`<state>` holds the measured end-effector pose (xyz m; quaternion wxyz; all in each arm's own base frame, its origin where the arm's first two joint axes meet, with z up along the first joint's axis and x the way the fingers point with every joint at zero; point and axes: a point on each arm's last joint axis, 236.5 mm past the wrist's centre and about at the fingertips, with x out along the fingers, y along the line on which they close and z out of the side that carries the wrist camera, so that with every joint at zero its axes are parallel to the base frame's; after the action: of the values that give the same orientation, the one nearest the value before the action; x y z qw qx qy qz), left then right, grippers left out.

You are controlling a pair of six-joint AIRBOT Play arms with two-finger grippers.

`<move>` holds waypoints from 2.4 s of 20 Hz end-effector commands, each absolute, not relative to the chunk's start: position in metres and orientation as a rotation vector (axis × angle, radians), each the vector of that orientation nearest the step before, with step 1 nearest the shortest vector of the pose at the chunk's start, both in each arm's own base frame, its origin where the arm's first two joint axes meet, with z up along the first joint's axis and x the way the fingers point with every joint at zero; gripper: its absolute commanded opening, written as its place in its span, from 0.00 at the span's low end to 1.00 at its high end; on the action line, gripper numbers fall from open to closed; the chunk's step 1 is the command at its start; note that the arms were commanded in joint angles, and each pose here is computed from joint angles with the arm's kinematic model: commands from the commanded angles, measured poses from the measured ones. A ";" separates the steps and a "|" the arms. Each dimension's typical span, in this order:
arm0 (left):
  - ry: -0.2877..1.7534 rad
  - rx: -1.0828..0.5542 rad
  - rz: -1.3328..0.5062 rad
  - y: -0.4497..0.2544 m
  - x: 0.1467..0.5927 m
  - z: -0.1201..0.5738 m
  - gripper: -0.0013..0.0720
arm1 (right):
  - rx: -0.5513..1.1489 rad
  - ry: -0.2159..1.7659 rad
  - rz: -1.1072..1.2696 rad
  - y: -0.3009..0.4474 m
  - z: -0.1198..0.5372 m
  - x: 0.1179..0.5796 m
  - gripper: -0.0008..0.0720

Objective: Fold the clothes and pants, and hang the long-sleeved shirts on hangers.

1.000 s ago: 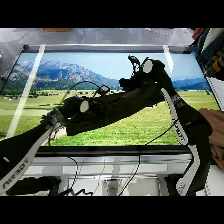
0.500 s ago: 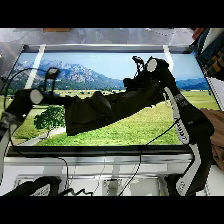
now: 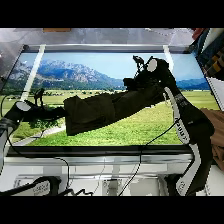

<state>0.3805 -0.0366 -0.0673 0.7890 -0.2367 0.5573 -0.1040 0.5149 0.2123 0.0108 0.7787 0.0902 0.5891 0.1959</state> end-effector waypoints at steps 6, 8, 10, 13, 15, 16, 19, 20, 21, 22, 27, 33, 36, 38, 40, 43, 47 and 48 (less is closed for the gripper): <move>1.177 -0.762 -0.350 -0.075 0.398 -0.098 0.57 | 0.202 1.273 0.427 0.213 0.012 0.515 0.04; 1.180 -0.729 -0.382 -0.083 0.396 -0.099 0.50 | 0.201 1.272 0.427 0.213 0.012 0.515 0.04; 1.184 -0.719 -0.403 -0.091 0.395 -0.097 0.05 | 0.198 1.271 0.425 0.213 0.012 0.515 0.04; 1.188 -0.712 -0.446 -0.096 0.395 -0.087 0.05 | 0.141 1.262 0.447 0.208 0.010 0.516 0.04; 1.203 -0.662 -0.517 -0.099 0.394 -0.069 0.05 | 0.097 1.275 0.457 0.200 0.007 0.513 0.04; 1.231 -0.622 -0.536 -0.097 0.392 -0.057 0.05 | 0.090 1.283 0.458 0.197 0.006 0.511 0.04; 1.310 -0.414 -0.513 -0.070 0.387 -0.010 0.05 | 0.100 1.297 0.442 0.186 0.005 0.512 0.04; 1.310 -0.336 -0.493 -0.058 0.386 0.011 0.05 | 0.102 1.298 0.441 0.184 0.005 0.512 0.04; 1.298 -0.265 -0.455 -0.045 0.387 0.036 0.05 | 0.105 1.298 0.437 0.182 0.005 0.513 0.04; 1.273 -0.206 -0.415 -0.034 0.389 0.061 0.05 | 0.105 1.297 0.437 0.182 0.005 0.513 0.04; 1.230 -0.003 -0.101 0.033 0.377 0.135 0.05 | 0.123 1.298 0.456 0.188 0.007 0.511 0.04; 1.369 0.115 0.032 0.049 0.351 0.127 0.05 | 0.129 1.295 0.462 0.190 0.008 0.511 0.04; 1.365 0.158 -0.018 0.028 0.353 0.127 0.05 | 0.132 1.294 0.463 0.191 0.008 0.511 0.04; 1.361 0.197 -0.048 0.014 0.354 0.128 0.05 | 0.133 1.291 0.464 0.191 0.009 0.512 0.04; 1.323 0.228 -0.085 -0.002 0.360 0.135 0.05 | 0.134 1.272 0.467 0.196 0.009 0.515 0.04; 1.132 0.252 -0.113 -0.022 0.393 0.169 0.05 | 0.143 1.242 0.497 0.216 0.009 0.517 0.04; 0.883 0.162 -0.097 -0.046 0.441 0.204 0.05 | 0.114 1.194 0.548 0.256 0.010 0.513 0.04; 0.871 0.146 -0.097 -0.051 0.445 0.204 0.05 | 0.103 1.170 0.559 0.267 0.012 0.513 0.04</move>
<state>0.4176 -0.0333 0.1825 0.8675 0.0989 0.4851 -0.0487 0.5119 0.2400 0.0081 0.7841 0.0539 0.5677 0.2449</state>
